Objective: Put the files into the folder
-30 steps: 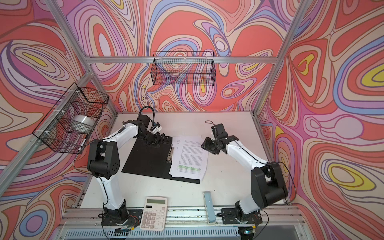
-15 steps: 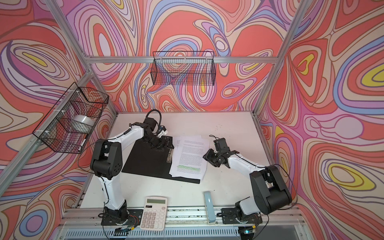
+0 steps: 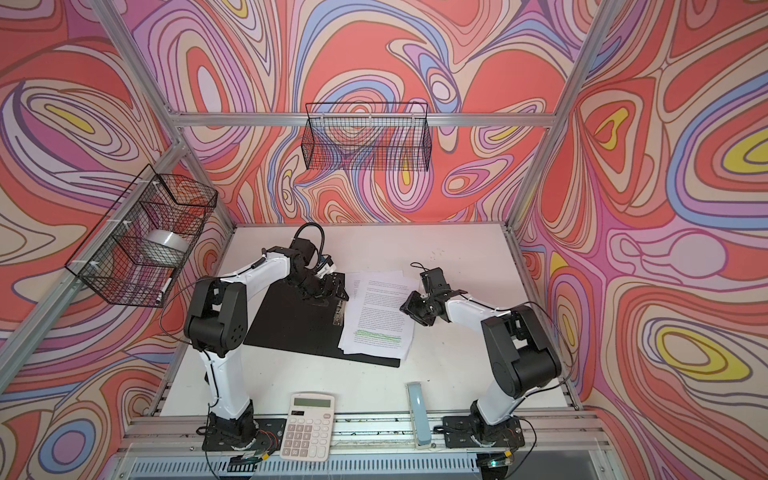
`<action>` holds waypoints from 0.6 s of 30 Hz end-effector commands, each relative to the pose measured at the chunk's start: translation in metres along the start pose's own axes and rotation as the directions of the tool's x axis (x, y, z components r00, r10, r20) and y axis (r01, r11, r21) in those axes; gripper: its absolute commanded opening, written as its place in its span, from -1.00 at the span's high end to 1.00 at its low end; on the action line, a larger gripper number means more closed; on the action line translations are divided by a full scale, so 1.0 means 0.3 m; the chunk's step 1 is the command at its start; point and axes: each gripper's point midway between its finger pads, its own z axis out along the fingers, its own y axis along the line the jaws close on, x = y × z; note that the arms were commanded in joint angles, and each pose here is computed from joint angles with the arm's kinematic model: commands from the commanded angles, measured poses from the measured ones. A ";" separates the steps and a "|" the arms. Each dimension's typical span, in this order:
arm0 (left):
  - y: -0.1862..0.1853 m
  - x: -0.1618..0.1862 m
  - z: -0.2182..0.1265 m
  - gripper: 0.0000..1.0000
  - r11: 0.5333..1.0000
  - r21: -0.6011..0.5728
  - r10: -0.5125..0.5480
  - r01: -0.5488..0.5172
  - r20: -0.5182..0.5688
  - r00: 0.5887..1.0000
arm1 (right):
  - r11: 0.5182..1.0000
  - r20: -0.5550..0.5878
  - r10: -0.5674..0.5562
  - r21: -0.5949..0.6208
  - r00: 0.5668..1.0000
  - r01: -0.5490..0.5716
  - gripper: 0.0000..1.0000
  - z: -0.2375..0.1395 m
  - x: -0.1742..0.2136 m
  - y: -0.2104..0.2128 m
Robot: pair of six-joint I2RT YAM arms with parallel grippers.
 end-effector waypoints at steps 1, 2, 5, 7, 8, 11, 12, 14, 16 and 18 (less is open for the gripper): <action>0.006 0.005 0.017 -0.86 1.000 -0.004 -0.011 0.011 -0.015 1.000 | 0.999 -0.034 -0.043 0.028 0.999 0.044 0.07 0.007 0.004 -0.001; 0.006 0.003 0.018 -0.86 1.000 -0.005 -0.012 0.012 -0.015 1.000 | 0.998 -0.042 -0.053 0.033 0.998 0.054 0.06 0.010 0.006 0.002; 0.005 0.000 0.015 -0.86 1.000 -0.008 -0.009 0.009 -0.016 1.000 | 0.990 -0.031 -0.104 0.096 0.994 0.107 0.07 -0.006 -0.003 0.010; 0.004 -0.003 0.011 -0.86 1.000 -0.010 -0.003 0.003 -0.012 1.000 | 0.984 -0.003 -0.109 0.141 0.994 0.108 0.07 -0.034 -0.016 0.003; 0.003 -0.004 0.010 -0.86 1.000 -0.010 -0.001 0.001 -0.012 1.000 | 0.982 0.013 -0.100 0.161 0.995 0.097 0.06 -0.051 -0.020 -0.007; 0.001 -0.011 0.004 -0.86 1.000 -0.016 0.010 -0.010 -0.005 1.000 | 0.979 0.071 -0.075 0.194 0.995 0.060 0.05 -0.097 -0.022 -0.036; 0.000 -0.013 0.001 -0.86 1.000 -0.018 0.014 -0.014 -0.003 1.000 | 0.980 0.085 -0.070 0.193 0.994 0.052 0.05 -0.106 -0.018 -0.044; -0.001 -0.014 0.001 -0.86 1.000 -0.017 0.016 -0.016 -0.002 1.000 | 0.981 0.079 -0.057 0.188 0.995 0.042 0.05 -0.105 0.000 -0.059; 0.002 -0.011 0.005 -0.86 1.000 -0.017 0.015 -0.015 -0.008 1.000 | 0.980 0.068 -0.044 0.195 0.997 0.030 0.04 -0.096 0.017 -0.080; 0.003 -0.012 0.004 -0.86 1.000 -0.016 0.014 -0.014 -0.011 1.000 | 0.983 0.060 -0.028 0.184 0.998 0.017 0.04 -0.086 0.036 -0.093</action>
